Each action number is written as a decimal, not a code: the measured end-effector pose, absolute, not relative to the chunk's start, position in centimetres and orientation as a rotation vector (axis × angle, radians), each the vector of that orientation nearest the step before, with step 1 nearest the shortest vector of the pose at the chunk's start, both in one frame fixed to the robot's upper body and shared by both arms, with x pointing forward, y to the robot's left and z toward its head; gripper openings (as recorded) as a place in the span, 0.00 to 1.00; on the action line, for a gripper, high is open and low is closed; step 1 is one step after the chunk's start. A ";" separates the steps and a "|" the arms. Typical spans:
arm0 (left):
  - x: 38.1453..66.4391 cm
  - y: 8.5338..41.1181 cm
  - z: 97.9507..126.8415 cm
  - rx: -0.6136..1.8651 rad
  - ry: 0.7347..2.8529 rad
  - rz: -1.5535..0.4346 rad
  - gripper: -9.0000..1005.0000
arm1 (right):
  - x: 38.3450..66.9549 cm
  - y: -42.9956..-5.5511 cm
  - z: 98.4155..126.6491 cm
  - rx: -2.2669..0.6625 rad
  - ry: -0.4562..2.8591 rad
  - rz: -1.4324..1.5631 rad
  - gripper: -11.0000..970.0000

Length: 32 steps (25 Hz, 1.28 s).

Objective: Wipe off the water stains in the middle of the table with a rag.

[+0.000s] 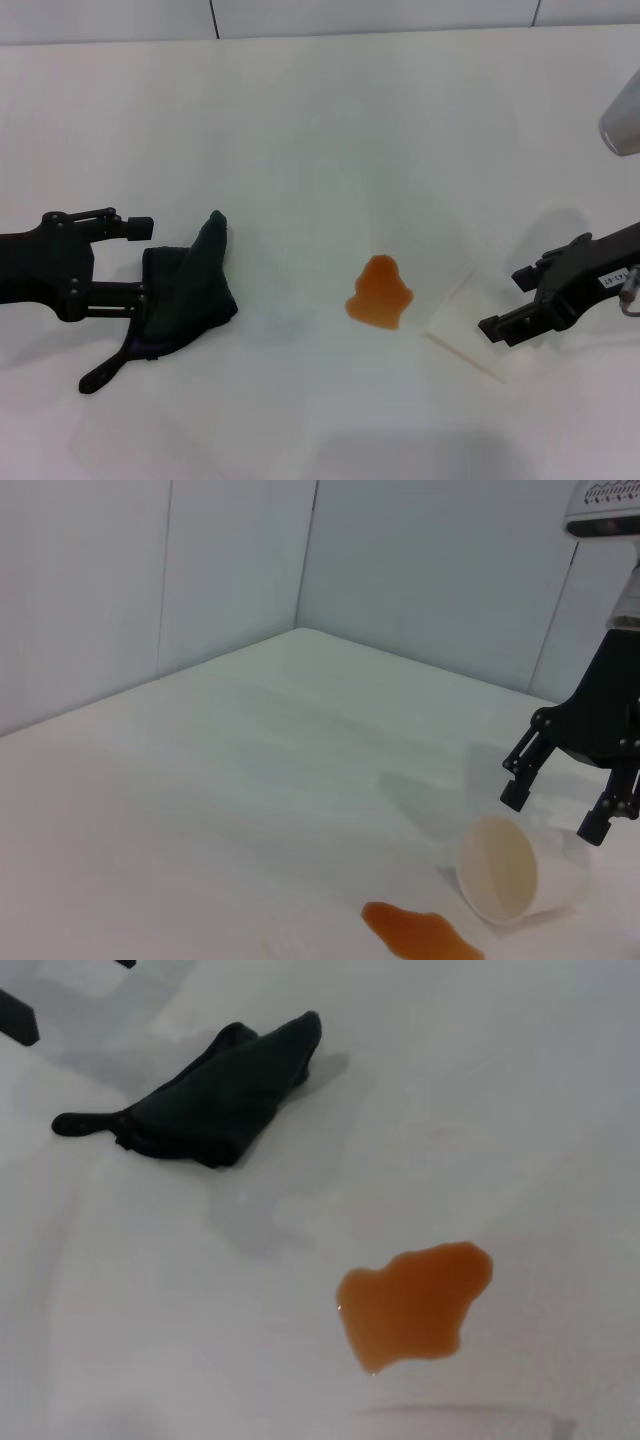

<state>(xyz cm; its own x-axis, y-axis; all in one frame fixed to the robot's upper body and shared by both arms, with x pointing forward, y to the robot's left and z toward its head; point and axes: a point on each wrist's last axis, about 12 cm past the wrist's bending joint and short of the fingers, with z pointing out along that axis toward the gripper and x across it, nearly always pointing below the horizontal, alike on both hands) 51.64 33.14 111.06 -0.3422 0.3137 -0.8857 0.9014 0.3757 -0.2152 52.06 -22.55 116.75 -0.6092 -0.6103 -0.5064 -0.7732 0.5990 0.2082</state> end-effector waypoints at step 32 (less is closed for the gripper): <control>51.8 33.1 111.0 1.054 1.852 -0.931 0.87 | 52.4 -21.8 114.4 -1.106 2.505 0.552 0.85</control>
<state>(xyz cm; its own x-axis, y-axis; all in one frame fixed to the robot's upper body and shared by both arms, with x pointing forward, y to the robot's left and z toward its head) 51.84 33.13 111.04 -0.3389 0.3162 -0.8861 0.8998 0.3839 -0.2072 52.41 -21.77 114.44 -0.6359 -0.6214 -0.4577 -0.7562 0.6202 0.2086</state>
